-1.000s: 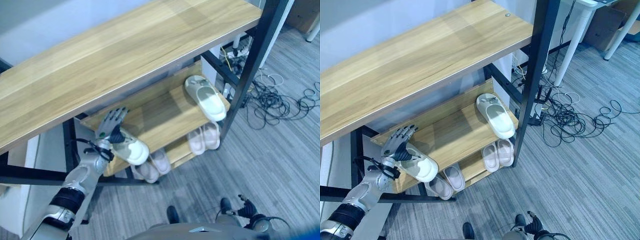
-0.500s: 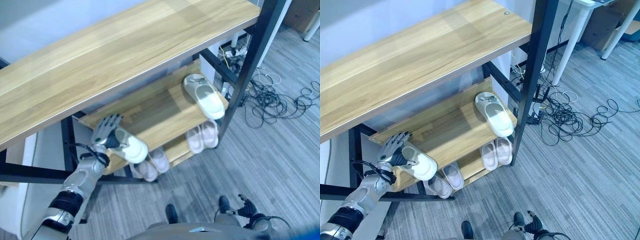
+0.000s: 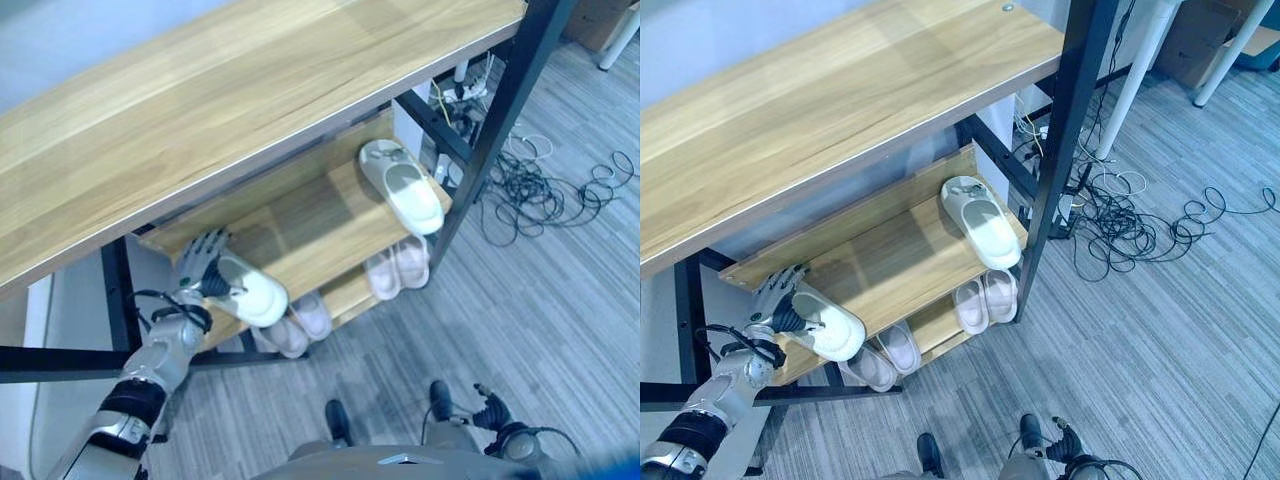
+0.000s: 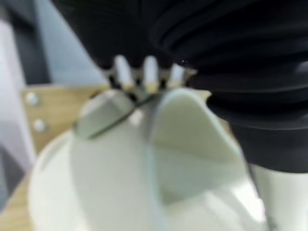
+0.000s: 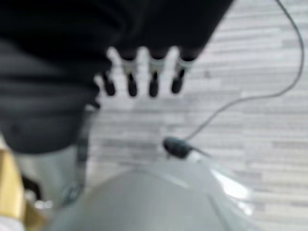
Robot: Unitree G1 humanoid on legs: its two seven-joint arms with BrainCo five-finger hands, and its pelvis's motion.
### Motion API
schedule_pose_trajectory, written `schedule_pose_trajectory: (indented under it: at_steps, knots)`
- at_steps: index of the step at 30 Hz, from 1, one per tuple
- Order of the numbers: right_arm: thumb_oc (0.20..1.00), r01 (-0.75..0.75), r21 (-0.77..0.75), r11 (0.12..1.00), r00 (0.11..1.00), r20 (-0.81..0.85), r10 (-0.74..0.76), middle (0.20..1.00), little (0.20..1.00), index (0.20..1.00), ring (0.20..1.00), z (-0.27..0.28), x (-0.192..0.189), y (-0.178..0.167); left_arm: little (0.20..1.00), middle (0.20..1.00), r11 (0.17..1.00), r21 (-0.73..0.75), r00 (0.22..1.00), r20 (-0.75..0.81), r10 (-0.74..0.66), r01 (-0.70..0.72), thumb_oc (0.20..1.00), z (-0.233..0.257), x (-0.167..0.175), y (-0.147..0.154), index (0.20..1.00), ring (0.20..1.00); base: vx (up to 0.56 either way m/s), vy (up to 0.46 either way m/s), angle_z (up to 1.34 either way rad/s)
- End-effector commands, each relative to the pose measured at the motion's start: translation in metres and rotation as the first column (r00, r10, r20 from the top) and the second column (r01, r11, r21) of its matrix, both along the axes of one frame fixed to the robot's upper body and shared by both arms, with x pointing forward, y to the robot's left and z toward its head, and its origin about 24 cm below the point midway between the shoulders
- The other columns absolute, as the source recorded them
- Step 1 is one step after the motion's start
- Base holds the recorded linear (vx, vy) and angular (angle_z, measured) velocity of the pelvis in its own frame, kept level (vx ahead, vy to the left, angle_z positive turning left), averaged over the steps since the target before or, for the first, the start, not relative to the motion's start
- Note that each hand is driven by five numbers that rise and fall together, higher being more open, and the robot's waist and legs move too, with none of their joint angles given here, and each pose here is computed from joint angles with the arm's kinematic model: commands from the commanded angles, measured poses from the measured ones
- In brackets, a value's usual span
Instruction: Arrange the slippers neatly on the shoe rack.
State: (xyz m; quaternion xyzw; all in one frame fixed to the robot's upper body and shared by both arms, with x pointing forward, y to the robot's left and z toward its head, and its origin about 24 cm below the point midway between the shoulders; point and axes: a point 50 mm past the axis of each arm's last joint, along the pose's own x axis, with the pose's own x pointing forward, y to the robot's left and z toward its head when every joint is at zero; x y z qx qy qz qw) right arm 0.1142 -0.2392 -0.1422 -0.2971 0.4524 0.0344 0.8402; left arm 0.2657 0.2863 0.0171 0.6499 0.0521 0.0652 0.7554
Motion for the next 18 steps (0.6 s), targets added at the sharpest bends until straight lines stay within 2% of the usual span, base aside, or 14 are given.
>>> schedule_pose_trajectory:
  at_steps: [1,7,14,15,16,18]
  knots:
    - [1.0,-0.011,-0.029,1.0,1.0,0.008,0.011,1.0,1.0,1.0,1.0,0.002,0.001,-0.007,1.0,1.0,0.996,-0.022,0.988,0.128,0.089,-0.087,1.0,0.027,0.02,0.012,1.0,1.0,0.02,-0.022,-0.04]
    - [1.0,0.001,-0.025,1.0,1.0,-0.005,-0.001,1.0,1.0,1.0,1.0,0.0,-0.001,-0.006,1.0,1.0,0.994,-0.03,0.985,0.133,0.105,-0.102,1.0,0.026,0.019,0.013,1.0,1.0,0.0,0.0,0.0]
    - [1.0,-0.008,-0.026,1.0,1.0,0.0,0.008,1.0,1.0,1.0,1.0,0.001,0.002,-0.006,1.0,1.0,0.991,-0.052,0.99,0.059,0.13,-0.127,1.0,0.01,0.015,0.012,1.0,1.0,0.0,0.0,0.0]
    - [1.0,-0.008,-0.027,1.0,1.0,0.0,0.008,1.0,1.0,1.0,1.0,0.001,0.002,-0.006,0.871,0.871,0.991,-0.052,0.99,0.059,0.13,-0.127,0.871,0.01,0.015,0.012,0.871,0.871,0.0,0.0,0.0]
    - [1.0,-0.009,-0.027,1.0,1.0,-0.001,0.009,1.0,1.0,1.0,1.0,0.001,0.002,-0.006,0.595,0.595,0.99,-0.056,0.99,0.046,0.135,-0.132,0.595,0.008,0.014,0.012,0.595,0.595,0.0,0.0,0.0]
    - [1.0,-0.009,-0.027,1.0,1.0,-0.001,0.009,1.0,1.0,1.0,1.0,0.001,0.002,-0.006,0.595,0.595,0.99,-0.056,0.99,0.046,0.135,-0.132,0.595,0.008,0.014,0.012,0.595,0.595,0.0,0.0,0.0]
